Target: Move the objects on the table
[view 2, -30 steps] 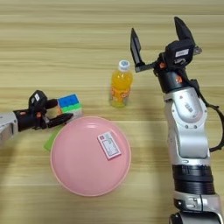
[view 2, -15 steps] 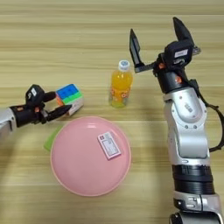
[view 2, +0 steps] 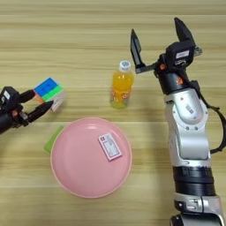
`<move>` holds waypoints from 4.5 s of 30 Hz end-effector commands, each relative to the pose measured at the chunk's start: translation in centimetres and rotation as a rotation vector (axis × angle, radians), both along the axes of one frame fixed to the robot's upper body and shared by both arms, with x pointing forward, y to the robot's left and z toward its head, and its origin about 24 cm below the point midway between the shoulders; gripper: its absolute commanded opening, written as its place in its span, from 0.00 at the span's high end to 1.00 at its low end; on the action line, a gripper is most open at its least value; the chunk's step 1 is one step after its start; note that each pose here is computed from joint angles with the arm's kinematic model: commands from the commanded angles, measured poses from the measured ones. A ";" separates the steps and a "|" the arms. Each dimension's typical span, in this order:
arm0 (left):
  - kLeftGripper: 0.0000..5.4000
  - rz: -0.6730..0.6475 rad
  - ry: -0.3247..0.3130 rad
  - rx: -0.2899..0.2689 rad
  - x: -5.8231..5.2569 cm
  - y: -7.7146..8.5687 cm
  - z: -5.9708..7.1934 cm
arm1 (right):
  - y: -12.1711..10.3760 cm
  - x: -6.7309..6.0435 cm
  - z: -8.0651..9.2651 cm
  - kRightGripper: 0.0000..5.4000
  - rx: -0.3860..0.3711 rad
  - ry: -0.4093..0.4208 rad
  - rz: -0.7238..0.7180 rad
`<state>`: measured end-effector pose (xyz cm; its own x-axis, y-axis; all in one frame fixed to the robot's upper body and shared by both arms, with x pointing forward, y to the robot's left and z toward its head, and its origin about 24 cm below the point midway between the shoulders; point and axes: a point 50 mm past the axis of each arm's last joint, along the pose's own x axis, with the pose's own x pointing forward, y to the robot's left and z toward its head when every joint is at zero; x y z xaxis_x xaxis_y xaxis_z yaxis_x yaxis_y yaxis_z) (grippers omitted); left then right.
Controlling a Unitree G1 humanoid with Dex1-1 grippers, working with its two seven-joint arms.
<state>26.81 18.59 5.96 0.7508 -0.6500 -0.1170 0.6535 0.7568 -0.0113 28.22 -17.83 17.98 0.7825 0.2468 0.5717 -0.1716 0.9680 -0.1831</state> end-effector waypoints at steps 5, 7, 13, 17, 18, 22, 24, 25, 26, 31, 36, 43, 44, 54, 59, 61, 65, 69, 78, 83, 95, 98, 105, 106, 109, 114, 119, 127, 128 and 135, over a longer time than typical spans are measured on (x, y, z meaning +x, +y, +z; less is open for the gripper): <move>0.40 0.071 0.096 0.075 -1.8 1.4 -1.8 | 0.0 0.0 0.0 0.00 -0.003 -0.003 0.001; 0.40 0.083 0.120 0.087 -2.1 1.4 -2.4 | 0.1 0.0 -0.1 0.00 -0.006 -0.004 0.001; 0.40 0.098 0.162 0.086 -2.6 1.2 -3.4 | 0.1 -0.1 0.0 0.00 0.003 -0.007 0.005; 0.32 0.099 0.167 0.088 -2.6 1.2 -3.6 | 0.1 -0.1 0.0 0.00 0.004 -0.005 0.006; 0.30 0.101 0.167 0.088 -2.6 1.1 -3.6 | 0.1 -0.1 0.0 0.00 0.003 -0.004 0.006; 0.23 0.113 0.146 0.083 -2.5 1.0 -3.5 | 0.0 -0.1 -0.1 0.00 0.003 -0.003 0.006; 0.19 0.117 0.130 0.074 -2.5 1.0 -3.4 | 0.0 -0.1 -0.1 0.00 0.004 -0.003 0.007; 0.17 0.118 0.125 0.070 -2.4 0.9 -3.3 | 0.0 -0.1 -0.1 0.00 0.004 -0.003 0.007; 0.14 0.118 0.122 0.067 -2.4 0.9 -3.3 | 0.0 -0.1 -0.1 0.00 0.004 -0.003 0.007; 0.05 0.121 0.100 0.056 -2.4 0.7 -3.0 | -0.1 -0.1 -0.1 0.00 0.003 -0.002 0.006; 0.00 0.140 0.037 0.034 -2.2 0.6 -2.3 | -0.2 0.0 -0.1 0.00 0.002 -0.004 0.006; 0.00 0.164 -0.072 -0.001 -2.1 0.2 -0.9 | -0.3 0.0 -0.1 0.00 0.003 -0.005 0.009; 0.00 0.164 -0.090 -0.002 -2.1 0.1 -0.7 | -0.3 0.0 -0.1 0.00 0.003 -0.005 0.009; 0.00 0.277 -0.379 -0.116 -2.4 -0.7 3.4 | -0.9 -0.3 -0.4 0.00 0.011 -0.003 -0.002; 0.00 0.433 -0.512 -0.143 -2.5 0.0 4.8 | -1.1 -0.9 -1.1 0.00 0.040 0.008 -0.018; 0.00 0.493 -0.540 -0.163 -2.6 0.3 5.1 | -1.3 -1.2 -1.6 0.00 0.058 0.018 -0.034; 0.00 0.542 -0.586 -0.148 -3.0 0.3 5.1 | -1.8 -1.9 -2.8 0.00 0.058 0.037 -0.080; 0.00 0.572 -0.618 -0.078 -3.3 0.6 4.5 | -2.4 -2.8 -3.9 0.00 0.050 0.052 -0.132; 0.00 0.697 -0.558 0.008 -3.7 2.2 1.3 | -4.0 -5.3 -7.2 0.00 0.005 0.078 -0.306; 0.00 0.737 -0.523 0.013 -4.6 2.5 0.0 | -3.7 -6.5 -9.2 0.00 0.001 0.113 -0.337; 0.00 0.761 -0.406 0.020 -6.5 3.2 -2.1 | -3.5 -8.5 -13.5 0.00 0.084 0.272 -0.314; 0.00 0.761 -0.396 0.023 -6.8 3.5 -2.1 | -3.4 -8.6 -13.4 0.00 0.099 0.273 -0.295; 0.00 0.753 -0.391 0.018 -7.2 3.9 -2.0 | -4.0 -8.5 -13.3 0.00 0.094 0.284 -0.278; 0.00 0.743 -0.395 0.013 -7.1 3.8 -2.0 | -3.9 -8.4 -13.4 0.00 0.093 0.287 -0.261; 0.00 0.738 -0.389 -0.019 -6.8 3.8 -1.9 | -3.8 -8.2 -13.3 0.00 0.083 0.272 -0.238; 0.00 0.727 -0.400 -0.018 -6.4 3.7 -1.8 | -3.7 -7.8 -13.3 0.00 0.086 0.270 -0.229; 0.00 0.723 -0.410 -0.008 -6.1 3.6 -1.9 | -3.7 -7.4 -13.3 0.00 0.088 0.269 -0.230; 0.00 0.742 -0.409 0.000 -5.6 3.7 -2.0 | -3.8 -6.9 -13.3 0.00 0.102 0.270 -0.237; 0.00 0.746 -0.413 -0.001 -5.6 3.7 -2.0 | -3.8 -6.9 -13.3 0.00 0.099 0.269 -0.238; 0.00 0.755 -0.420 -0.004 -5.5 3.7 -1.9 | -4.0 -6.8 -13.3 0.00 0.099 0.267 -0.243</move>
<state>21.14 22.22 3.97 0.9634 0.0432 0.2646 -0.0727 0.9920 0.1031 21.17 -21.54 4.67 0.9357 -0.0060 0.3527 0.0308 0.9974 -0.0647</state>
